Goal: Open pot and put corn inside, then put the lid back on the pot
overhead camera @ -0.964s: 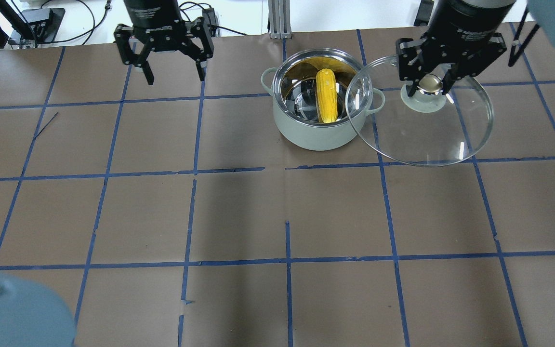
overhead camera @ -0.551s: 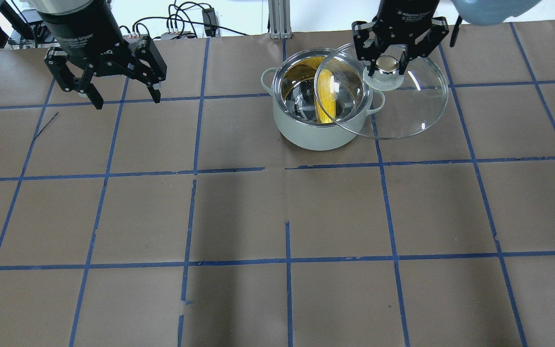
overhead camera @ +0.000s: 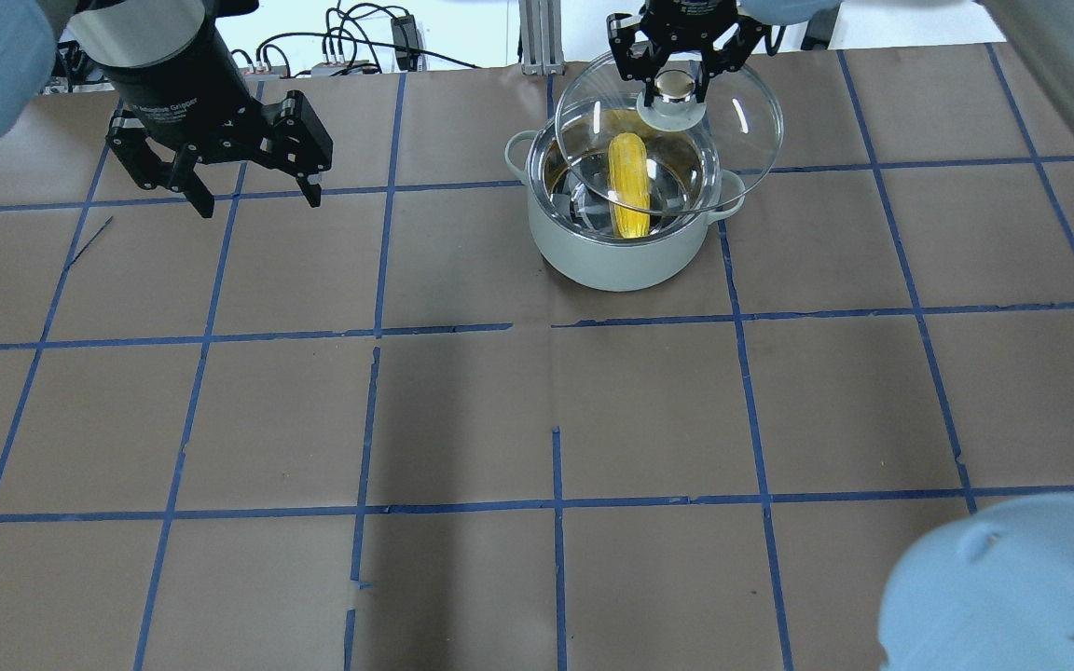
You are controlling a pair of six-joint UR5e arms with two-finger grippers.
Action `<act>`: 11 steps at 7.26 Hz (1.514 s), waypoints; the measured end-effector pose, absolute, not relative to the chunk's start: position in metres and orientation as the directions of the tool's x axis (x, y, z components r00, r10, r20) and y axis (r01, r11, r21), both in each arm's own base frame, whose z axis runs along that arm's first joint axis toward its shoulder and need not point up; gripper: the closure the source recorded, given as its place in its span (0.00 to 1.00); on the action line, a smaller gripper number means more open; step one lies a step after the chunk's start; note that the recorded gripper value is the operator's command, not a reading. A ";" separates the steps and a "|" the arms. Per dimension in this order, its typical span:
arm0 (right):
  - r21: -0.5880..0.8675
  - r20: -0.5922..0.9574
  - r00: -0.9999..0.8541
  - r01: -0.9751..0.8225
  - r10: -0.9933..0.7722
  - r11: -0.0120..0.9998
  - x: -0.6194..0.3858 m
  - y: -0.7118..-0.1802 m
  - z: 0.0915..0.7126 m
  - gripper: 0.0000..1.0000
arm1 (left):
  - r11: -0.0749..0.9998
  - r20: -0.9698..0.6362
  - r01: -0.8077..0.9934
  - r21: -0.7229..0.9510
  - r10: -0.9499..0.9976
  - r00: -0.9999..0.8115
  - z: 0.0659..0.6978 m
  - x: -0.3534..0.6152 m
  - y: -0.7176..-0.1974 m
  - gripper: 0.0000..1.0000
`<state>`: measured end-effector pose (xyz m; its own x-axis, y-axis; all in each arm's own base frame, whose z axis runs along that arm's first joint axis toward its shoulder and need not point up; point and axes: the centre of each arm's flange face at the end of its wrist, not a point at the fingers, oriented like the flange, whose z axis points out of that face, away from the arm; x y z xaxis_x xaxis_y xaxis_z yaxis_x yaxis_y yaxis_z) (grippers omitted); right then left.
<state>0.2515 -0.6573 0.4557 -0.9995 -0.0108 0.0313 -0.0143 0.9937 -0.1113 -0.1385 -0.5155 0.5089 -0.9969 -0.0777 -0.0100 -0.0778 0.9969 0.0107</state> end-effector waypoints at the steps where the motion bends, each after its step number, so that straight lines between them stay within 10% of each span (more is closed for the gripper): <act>1: -0.119 0.037 -0.999 -0.014 -0.009 0.993 0.261 -0.676 0.441 0.82 | 0.996 -0.007 -0.085 -0.011 -0.085 -0.996 0.514 -0.133 -0.512 0.00; 11: -0.055 0.042 -0.999 -0.035 -0.033 0.998 0.278 -0.704 0.362 0.83 | 0.999 0.004 -0.031 0.030 -0.031 -1.000 0.504 -0.121 -0.500 0.00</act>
